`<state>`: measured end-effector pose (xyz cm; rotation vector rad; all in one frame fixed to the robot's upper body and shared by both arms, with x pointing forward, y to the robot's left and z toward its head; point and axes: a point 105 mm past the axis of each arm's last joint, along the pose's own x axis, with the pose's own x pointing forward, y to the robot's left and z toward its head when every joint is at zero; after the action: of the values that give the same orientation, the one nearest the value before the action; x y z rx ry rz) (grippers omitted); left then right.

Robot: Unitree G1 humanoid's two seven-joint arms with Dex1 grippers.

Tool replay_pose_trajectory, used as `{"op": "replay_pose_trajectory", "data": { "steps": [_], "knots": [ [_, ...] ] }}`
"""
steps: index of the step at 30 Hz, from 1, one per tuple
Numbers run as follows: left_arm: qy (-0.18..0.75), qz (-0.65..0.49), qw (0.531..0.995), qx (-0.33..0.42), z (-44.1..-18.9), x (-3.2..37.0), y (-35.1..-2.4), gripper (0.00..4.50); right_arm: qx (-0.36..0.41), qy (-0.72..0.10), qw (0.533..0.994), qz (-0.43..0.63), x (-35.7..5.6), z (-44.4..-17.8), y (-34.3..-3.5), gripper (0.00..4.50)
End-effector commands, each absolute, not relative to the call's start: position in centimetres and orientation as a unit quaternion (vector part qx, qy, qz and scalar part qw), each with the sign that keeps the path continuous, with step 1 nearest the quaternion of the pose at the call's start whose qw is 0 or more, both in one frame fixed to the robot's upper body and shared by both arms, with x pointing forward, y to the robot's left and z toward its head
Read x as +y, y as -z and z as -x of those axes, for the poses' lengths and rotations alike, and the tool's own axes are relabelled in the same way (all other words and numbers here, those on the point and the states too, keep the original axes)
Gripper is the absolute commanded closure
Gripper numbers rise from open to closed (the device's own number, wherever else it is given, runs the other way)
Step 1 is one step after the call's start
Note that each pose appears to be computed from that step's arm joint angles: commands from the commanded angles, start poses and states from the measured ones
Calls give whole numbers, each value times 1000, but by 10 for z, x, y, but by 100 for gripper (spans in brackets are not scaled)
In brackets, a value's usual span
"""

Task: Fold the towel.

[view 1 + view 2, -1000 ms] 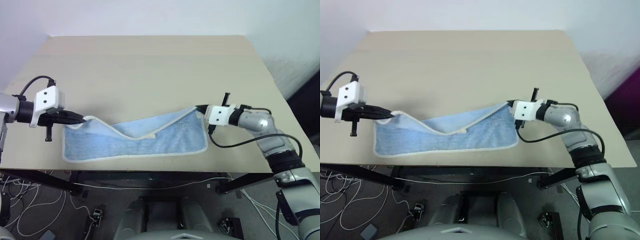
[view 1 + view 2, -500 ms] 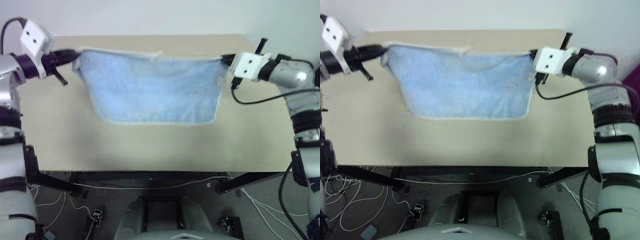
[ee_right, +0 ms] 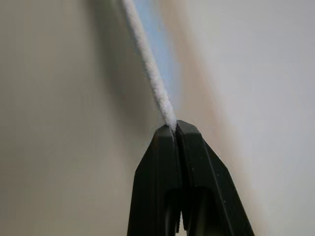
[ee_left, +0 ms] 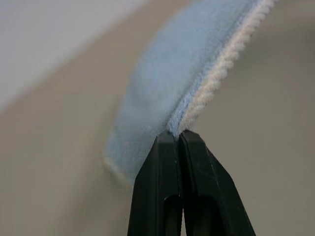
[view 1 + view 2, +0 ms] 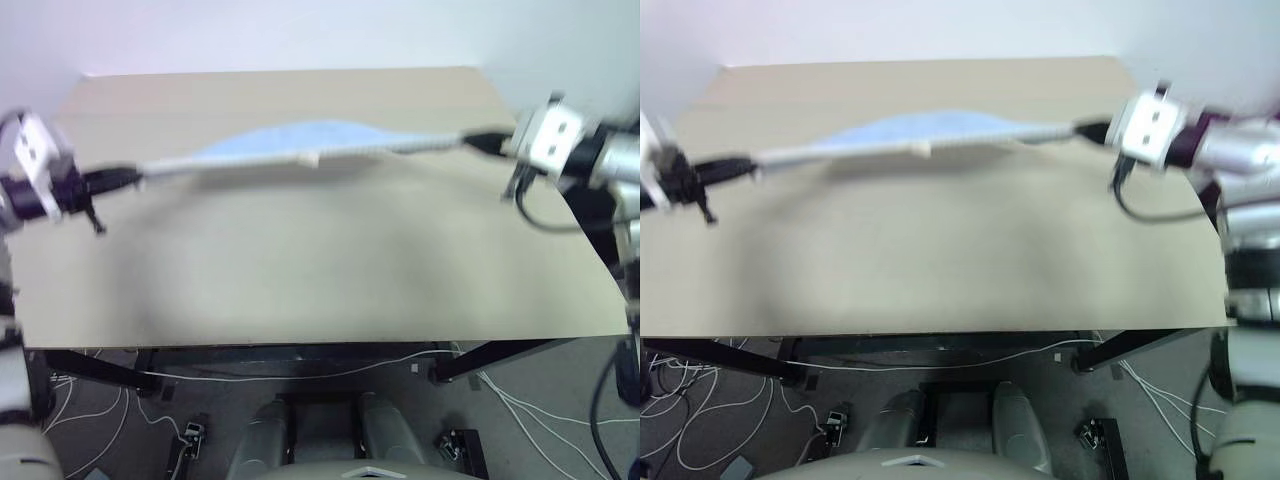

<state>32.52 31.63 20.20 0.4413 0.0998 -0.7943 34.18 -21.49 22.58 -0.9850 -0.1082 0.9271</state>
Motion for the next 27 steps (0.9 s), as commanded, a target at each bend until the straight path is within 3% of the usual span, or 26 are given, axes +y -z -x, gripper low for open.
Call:
{"op": "replay_pose_trajectory", "data": {
  "steps": [1, 7, 12, 17, 20, 27],
  "knots": [
    [392, -209, 895, 46, -299, 322, -210, 446, -14, -484, 766, 423, -202, -309, -211, 450],
    [395, -207, 884, 138, -264, 336, -174, 446, 61, -529, 759, 375, -199, -277, -183, 450],
    [401, -207, 877, 162, -254, 338, -172, 446, 108, -557, 744, 353, -200, -261, -175, 450],
    [386, -231, 881, 144, -274, 335, -180, 446, 70, -529, 766, 358, -195, -282, -184, 450],
    [359, -249, 889, 135, -300, 334, -184, 446, 57, -510, 774, 370, -195, -300, -187, 450],
    [330, -298, 884, 145, -340, 331, -174, 446, 35, -452, 797, 400, -202, -351, -196, 450]
  ]
}}
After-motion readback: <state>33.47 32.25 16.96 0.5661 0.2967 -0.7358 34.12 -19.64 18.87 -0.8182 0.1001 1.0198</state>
